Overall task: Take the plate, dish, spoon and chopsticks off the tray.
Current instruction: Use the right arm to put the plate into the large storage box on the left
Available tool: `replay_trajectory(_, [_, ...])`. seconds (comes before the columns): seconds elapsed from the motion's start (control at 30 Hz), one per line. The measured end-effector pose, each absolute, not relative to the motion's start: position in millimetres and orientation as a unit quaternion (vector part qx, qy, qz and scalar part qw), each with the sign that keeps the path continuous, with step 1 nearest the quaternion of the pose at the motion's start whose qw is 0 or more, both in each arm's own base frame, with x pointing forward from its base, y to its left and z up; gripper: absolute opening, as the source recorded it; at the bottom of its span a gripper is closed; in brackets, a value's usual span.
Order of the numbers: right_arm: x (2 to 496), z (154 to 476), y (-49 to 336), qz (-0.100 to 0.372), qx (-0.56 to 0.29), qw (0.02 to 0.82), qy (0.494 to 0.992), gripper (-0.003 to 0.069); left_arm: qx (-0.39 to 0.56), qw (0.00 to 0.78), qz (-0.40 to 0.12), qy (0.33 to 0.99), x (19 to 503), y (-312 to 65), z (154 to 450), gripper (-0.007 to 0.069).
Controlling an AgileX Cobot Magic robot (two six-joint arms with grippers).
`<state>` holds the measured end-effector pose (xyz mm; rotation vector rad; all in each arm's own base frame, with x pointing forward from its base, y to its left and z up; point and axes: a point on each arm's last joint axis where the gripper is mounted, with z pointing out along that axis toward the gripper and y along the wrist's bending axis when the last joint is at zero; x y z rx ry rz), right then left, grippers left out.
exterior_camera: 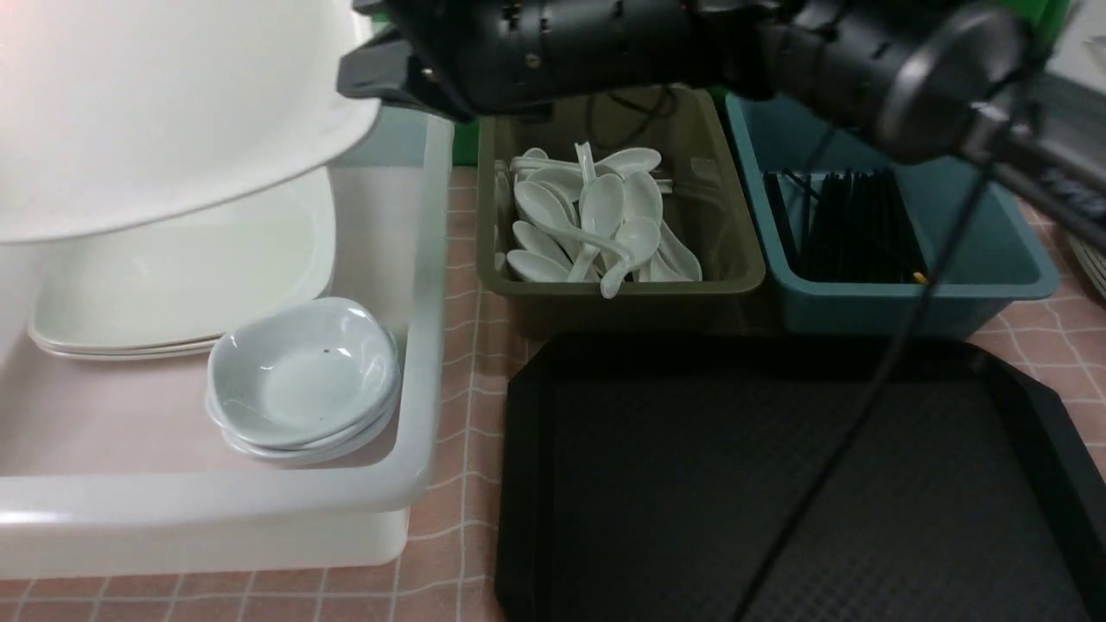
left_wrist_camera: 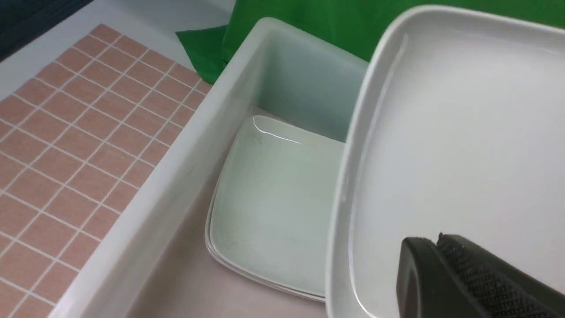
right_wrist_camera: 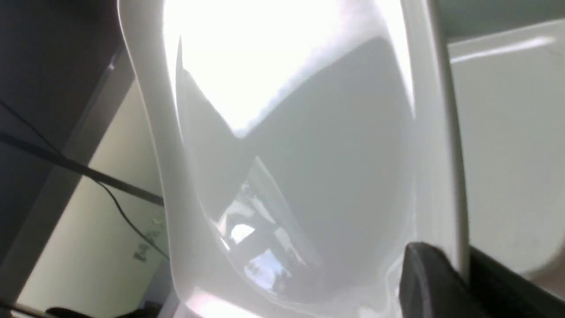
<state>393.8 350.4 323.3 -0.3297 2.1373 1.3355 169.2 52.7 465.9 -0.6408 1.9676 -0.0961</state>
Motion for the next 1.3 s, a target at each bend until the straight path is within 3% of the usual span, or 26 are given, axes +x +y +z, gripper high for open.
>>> replay_trajectory(0.17, [420, 286, 387, 0.515, -0.083, 0.293, 0.801, 0.0066, -0.263, 0.509, -0.038, 0.819, 169, 53, 466, 0.0029])
replay_trajectory(0.4, [435, 241, 399, 0.486, -0.041, 0.284, 0.826, 0.0068, -0.251, 0.508, -0.037, 0.823, 169, 52, 466, 0.0041])
replay_trajectory(0.83, [419, 236, 421, 0.453, -0.070, 0.324, 0.828, 0.0073, -0.239, 0.509, -0.042, 0.826, 170, 50, 466, 0.0054])
replay_trajectory(1.1, [417, 234, 425, 0.436, -0.082, 0.345, 0.827, 0.0194, -0.236, 0.508, -0.043, 0.827, 170, 49, 466, 0.0066])
replay_trajectory(1.3, [417, 234, 425, 0.432, -0.085, 0.351, 0.826, 0.0202, -0.230, 0.508, -0.039, 0.829, 170, 49, 466, 0.0072])
